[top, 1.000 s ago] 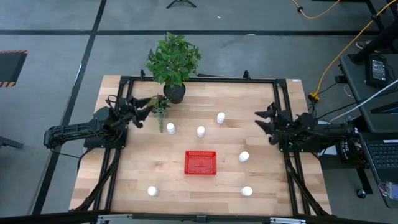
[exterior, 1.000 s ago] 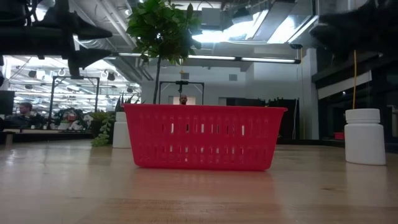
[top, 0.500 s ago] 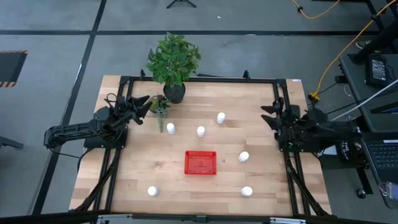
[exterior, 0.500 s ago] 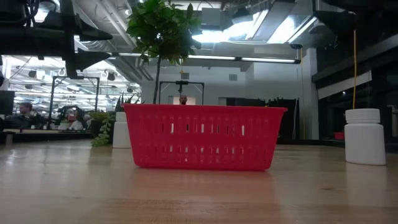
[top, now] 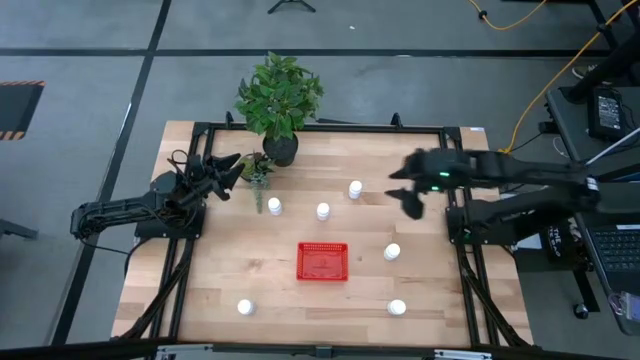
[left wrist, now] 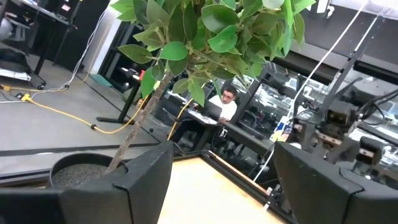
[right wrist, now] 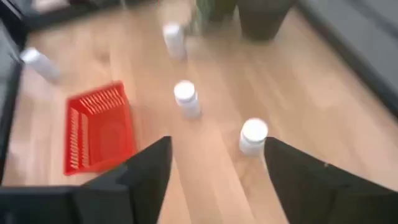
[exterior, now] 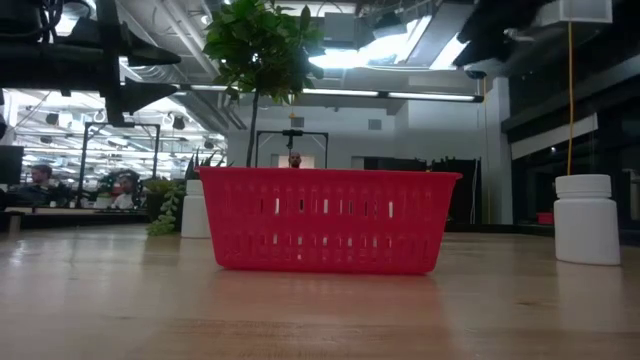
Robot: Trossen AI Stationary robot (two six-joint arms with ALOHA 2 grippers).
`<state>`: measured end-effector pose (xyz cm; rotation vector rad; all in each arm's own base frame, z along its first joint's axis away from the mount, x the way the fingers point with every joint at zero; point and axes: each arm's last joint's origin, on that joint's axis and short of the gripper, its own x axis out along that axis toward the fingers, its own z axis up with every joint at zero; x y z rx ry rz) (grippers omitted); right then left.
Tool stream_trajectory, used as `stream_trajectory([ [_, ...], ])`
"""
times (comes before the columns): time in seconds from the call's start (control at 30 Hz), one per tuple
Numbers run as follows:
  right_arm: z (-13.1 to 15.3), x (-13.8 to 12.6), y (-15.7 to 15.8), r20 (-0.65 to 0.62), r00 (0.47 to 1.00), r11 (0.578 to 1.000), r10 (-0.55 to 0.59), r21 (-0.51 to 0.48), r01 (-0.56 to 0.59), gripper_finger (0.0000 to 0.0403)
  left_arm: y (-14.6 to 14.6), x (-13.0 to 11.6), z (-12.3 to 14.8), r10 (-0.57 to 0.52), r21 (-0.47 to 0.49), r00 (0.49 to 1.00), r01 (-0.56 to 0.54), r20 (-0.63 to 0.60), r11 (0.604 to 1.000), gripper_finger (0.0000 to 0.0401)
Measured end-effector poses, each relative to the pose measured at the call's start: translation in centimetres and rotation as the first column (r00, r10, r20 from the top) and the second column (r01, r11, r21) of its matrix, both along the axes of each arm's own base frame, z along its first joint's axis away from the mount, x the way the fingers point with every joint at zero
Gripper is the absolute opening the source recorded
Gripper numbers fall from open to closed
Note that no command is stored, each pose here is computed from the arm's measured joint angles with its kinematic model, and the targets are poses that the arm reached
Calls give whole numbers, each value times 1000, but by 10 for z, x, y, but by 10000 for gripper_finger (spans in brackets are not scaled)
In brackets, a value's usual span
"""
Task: Pick and place pill bottles into a basket
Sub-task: Put the white pill bottle into the bin
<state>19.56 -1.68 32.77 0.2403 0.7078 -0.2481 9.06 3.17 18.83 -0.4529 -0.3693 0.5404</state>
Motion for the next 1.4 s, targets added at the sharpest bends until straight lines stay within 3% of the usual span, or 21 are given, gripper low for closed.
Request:
stream_trajectory([
  [0.23,-22,72,-28,-244,970,990,11,137,23,330,-1,0,0,-29,6,1000,29,-1,1000,271],
  [0.43,-49,109,-56,-381,925,985,-14,154,78,350,-2,1,0,-75,16,997,76,-10,997,271],
  [0.8,-103,127,-95,-543,836,961,-78,181,208,355,-3,2,-1,-122,15,992,122,-17,992,271],
  [1.03,-129,133,-106,-605,794,958,-63,186,218,355,-3,2,-1,-119,15,993,119,-17,993,271],
  [1.4,-153,150,-101,-588,809,960,-16,217,177,355,-3,2,-1,-112,13,994,112,-17,994,271],
])
